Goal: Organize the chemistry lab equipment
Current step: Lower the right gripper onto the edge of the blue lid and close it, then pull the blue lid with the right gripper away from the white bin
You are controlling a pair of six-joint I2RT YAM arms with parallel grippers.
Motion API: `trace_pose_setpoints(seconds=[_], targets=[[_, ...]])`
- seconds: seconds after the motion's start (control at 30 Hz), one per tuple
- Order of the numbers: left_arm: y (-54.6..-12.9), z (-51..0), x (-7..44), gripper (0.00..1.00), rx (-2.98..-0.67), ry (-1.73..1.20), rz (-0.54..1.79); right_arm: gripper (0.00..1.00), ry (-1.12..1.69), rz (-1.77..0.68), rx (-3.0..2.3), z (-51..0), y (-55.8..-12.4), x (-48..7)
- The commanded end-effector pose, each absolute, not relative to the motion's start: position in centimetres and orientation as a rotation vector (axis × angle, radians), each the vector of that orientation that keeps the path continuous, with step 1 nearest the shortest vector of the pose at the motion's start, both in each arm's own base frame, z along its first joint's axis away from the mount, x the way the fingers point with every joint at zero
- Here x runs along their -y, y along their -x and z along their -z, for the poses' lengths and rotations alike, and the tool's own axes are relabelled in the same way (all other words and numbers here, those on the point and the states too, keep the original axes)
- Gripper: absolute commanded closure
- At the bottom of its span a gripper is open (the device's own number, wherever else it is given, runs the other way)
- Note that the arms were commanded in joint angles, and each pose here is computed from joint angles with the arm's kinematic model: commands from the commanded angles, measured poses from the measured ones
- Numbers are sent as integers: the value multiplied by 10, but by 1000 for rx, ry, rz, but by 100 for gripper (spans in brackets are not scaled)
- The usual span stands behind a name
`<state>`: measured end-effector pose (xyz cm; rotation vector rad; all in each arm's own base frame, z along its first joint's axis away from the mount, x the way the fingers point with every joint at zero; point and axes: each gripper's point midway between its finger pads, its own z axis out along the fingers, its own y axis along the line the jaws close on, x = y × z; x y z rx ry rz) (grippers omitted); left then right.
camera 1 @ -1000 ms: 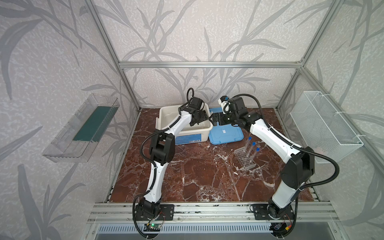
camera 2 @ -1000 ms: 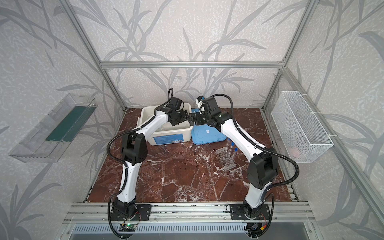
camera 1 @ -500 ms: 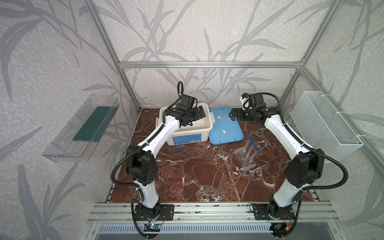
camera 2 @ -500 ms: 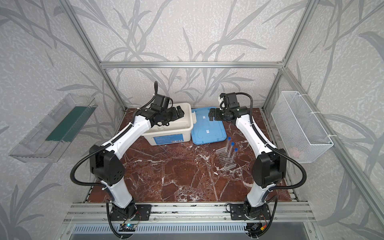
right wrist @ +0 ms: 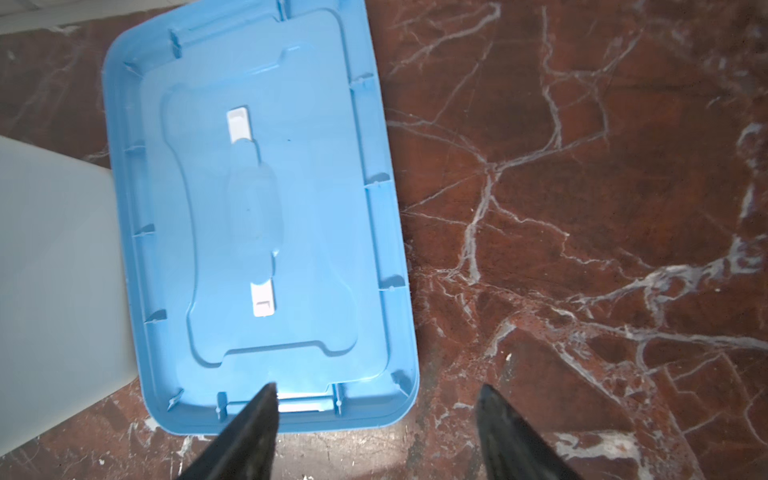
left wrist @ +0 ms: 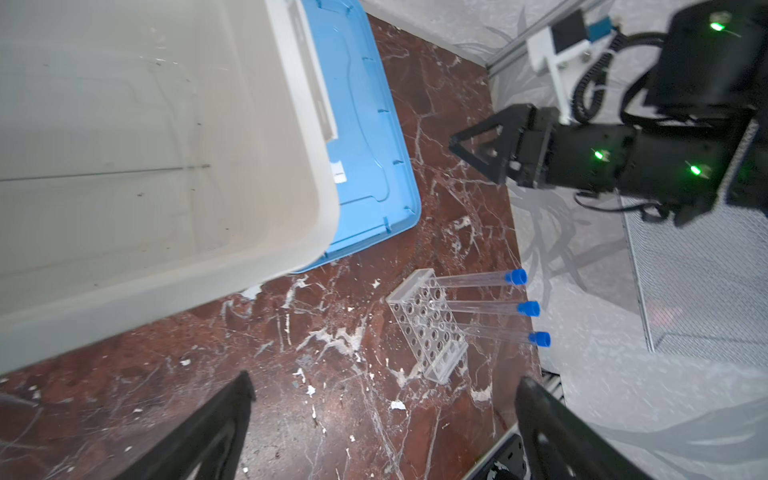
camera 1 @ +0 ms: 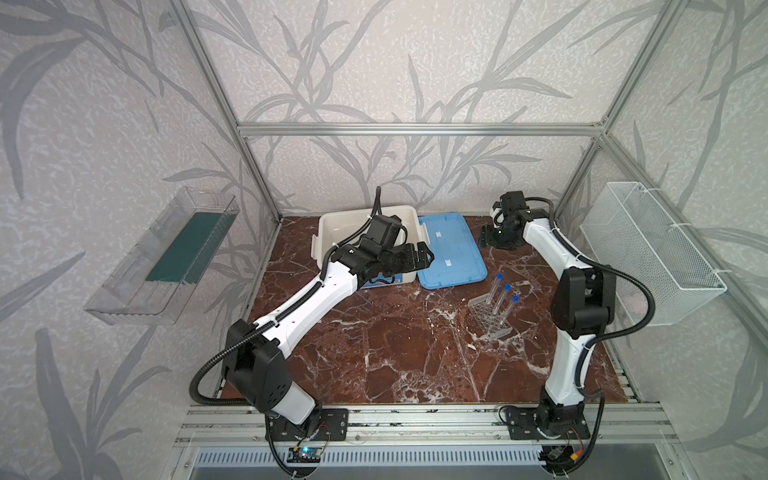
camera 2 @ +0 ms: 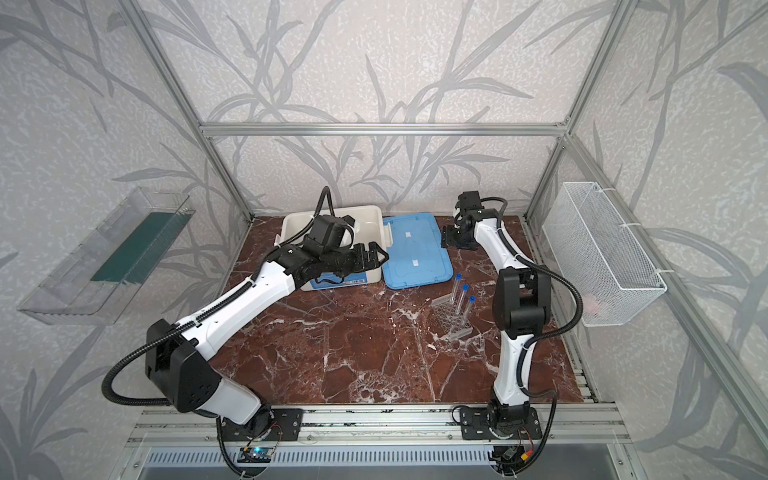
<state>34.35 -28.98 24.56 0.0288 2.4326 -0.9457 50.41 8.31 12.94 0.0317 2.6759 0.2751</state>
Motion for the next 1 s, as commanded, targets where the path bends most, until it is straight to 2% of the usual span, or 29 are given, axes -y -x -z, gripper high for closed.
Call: trace_pose_setpoints(seconds=[0.0,0.23,0.43,0.87,0.97], targets=[[-328,-259,312,1,-2372,-64,1082,36,21,-265,-2760,-113,-498,-84],[-317,-234,320,1,-2403,-35,1132,47,69,-258,-2872,-64,-493,-84],[-308,-222,323,1,-2440,-76,1097,66,67,-162,-2919,-42,-489,-73],[-297,-209,318,1,-2455,-41,1121,76,108,-175,-2976,-18,-484,-76],[-296,-209,318,1,-2452,-35,1131,83,117,-180,-2985,-13,-484,-77]])
